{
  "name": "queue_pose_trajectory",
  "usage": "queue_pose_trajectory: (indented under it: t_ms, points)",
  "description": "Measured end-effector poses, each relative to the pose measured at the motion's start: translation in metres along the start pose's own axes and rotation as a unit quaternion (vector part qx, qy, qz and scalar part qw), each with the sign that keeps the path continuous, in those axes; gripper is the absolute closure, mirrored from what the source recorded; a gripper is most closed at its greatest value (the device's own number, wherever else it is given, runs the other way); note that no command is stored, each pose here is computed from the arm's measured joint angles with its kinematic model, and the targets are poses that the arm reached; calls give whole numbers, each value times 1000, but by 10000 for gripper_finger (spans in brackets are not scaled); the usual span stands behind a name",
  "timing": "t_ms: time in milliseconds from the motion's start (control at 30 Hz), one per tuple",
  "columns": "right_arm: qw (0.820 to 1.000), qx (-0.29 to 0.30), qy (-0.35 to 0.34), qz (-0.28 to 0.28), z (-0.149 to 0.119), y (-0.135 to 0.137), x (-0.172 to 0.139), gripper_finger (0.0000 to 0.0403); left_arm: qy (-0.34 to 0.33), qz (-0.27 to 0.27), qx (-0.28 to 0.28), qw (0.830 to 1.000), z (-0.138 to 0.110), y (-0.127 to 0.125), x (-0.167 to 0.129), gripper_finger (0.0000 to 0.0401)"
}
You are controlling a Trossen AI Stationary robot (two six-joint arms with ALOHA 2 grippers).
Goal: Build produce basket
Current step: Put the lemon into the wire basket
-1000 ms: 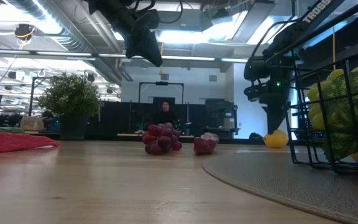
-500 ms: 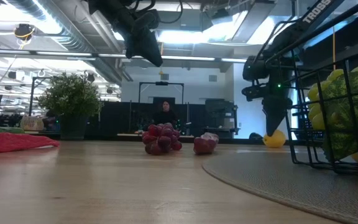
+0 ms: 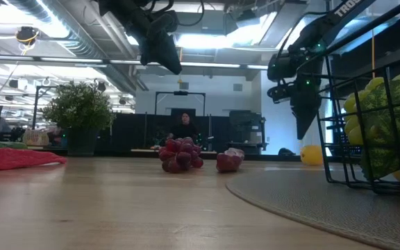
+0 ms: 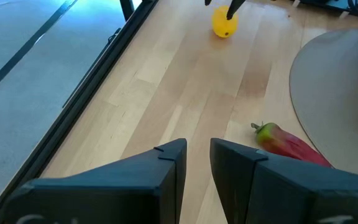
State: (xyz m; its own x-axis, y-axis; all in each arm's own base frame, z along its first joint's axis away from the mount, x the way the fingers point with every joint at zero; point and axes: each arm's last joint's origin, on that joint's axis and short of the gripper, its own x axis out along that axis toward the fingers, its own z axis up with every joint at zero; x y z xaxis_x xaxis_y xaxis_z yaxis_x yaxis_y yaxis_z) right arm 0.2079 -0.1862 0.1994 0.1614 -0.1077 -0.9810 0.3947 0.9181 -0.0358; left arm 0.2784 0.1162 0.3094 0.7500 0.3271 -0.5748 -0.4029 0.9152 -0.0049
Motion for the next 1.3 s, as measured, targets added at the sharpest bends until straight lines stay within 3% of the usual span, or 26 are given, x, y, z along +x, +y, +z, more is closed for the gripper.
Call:
queue_pose_trajectory:
  t_ms: [200, 567, 1100, 1300]
  points:
    - [996, -78, 43, 19, -7, 2, -3, 171, 0, 0, 0, 1000, 0, 0, 0, 341]
    - [987, -148, 52, 41, -10, 4, -4, 171, 0, 0, 0, 1000, 0, 0, 0, 341]
    - [983, -126, 27, 130, -13, 10, -4, 171, 0, 0, 0, 1000, 0, 0, 0, 341]
    - [987, -103, 22, 123, -12, 7, -3, 161, 0, 0, 0, 1000, 0, 0, 0, 341]
